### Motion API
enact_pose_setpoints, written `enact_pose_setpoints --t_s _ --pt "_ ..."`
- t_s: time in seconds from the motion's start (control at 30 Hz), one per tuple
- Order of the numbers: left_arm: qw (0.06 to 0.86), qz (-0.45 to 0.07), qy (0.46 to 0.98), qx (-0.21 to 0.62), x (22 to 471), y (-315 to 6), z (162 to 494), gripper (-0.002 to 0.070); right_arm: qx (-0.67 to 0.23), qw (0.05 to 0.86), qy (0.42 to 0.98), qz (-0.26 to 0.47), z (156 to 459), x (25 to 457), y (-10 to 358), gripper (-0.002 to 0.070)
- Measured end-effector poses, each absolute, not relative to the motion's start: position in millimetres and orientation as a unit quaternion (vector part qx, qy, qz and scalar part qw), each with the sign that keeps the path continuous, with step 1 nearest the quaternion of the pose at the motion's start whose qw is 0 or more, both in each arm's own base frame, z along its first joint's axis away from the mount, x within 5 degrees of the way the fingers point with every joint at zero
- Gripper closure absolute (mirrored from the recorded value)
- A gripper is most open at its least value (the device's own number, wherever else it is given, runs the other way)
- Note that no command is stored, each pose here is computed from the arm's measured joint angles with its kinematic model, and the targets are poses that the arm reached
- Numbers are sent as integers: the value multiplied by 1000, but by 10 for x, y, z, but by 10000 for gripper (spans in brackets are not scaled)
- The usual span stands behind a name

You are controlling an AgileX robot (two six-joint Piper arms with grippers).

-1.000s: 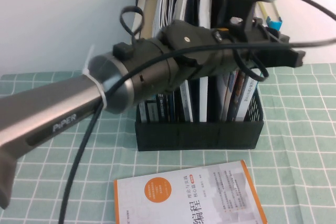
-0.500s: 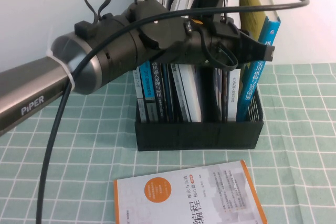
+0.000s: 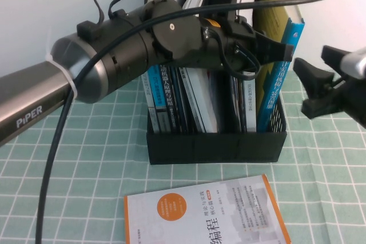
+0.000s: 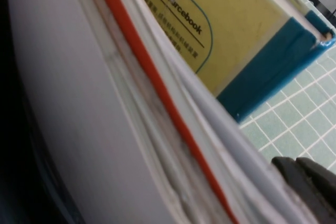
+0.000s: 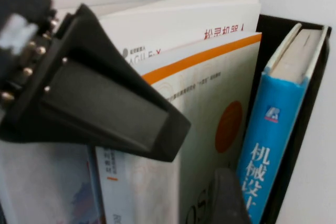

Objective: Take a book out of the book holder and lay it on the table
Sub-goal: Hold the bookshelf, then pick up the right side book from the book shelf

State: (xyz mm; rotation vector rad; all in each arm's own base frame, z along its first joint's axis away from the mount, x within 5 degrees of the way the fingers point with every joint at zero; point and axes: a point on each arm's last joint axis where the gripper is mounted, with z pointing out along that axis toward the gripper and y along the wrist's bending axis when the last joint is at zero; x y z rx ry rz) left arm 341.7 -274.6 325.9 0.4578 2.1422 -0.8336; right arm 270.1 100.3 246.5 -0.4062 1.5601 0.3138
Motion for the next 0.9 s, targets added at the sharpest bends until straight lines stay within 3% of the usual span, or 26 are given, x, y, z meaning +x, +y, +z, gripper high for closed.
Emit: enact_pose_setpoints --t_s 0.47,0.73,0.9 --pt "383 -338 849 138 3463 -2687 3271 680 -165 687 690 159 2354 3414 1237 244" --pt "381 -340 851 126 3484 -2659 3272 680 -160 694 683 164 2357 3549 1279 381" --pt "380 -339 851 127 3483 -2659 3270 680 -154 696 683 163 2356 3555 1271 381"
